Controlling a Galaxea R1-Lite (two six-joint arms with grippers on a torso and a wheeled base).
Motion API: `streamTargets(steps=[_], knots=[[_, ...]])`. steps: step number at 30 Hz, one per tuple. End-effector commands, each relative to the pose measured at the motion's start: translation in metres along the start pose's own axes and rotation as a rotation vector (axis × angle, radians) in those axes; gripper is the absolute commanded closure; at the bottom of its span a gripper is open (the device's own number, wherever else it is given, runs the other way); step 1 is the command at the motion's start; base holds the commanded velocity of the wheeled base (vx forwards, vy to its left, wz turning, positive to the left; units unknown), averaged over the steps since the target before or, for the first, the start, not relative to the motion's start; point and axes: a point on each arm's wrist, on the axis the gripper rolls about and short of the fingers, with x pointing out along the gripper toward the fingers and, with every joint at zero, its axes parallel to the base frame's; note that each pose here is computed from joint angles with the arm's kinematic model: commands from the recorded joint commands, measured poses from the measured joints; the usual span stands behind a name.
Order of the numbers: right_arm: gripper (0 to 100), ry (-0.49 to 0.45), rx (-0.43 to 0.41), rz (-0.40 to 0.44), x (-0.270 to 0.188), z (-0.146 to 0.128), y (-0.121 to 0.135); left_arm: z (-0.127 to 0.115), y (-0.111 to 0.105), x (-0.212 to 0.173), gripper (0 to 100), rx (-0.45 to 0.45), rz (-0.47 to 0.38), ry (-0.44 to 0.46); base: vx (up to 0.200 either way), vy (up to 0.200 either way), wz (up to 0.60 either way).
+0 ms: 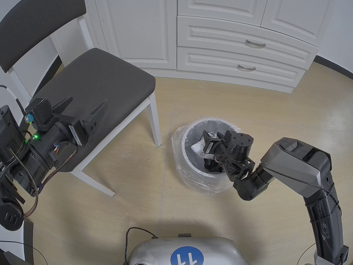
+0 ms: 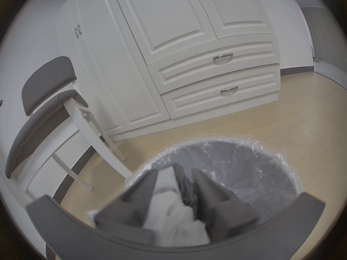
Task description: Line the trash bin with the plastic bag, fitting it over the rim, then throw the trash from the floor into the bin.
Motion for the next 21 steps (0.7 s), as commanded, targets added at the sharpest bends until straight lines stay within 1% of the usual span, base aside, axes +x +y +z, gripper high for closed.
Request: streamTargets(steps=[1, 9, 13, 15, 16, 21], knots=[[0, 0.003, -0.002, -0.004, 0.001, -0.001, -0.004, 0.000, 0.000, 0.000, 0, 0.000, 0.000, -0.001, 0.000, 0.000, 0.00], [0, -0.022, 0.004, -0.003, 0.002, 0.007, -0.003, 0.000, 0.000, 0.000, 0, 0.000, 0.000, -0.001, 0.000, 0.000, 0.00], [0, -0.039, 0.009, 0.002, -0.002, 0.023, 0.001, 0.000, 0.000, 0.000, 0, 0.000, 0.000, 0.000, 0.000, 0.000, 0.00], [0, -0.039, 0.007, 0.002, -0.003, 0.025, 0.001, -0.001, 0.000, 0.000, 0, 0.000, -0.002, 0.003, 0.000, 0.000, 0.00], [0, -0.034, 0.002, 0.002, -0.008, 0.033, 0.003, -0.002, 0.000, 0.000, 0, 0.000, -0.002, 0.008, 0.000, 0.000, 0.00], [0, -0.026, -0.023, 0.001, -0.018, 0.044, 0.004, -0.007, -0.003, 0.002, 0, 0.003, -0.022, 0.024, 0.000, 0.000, 0.00]])
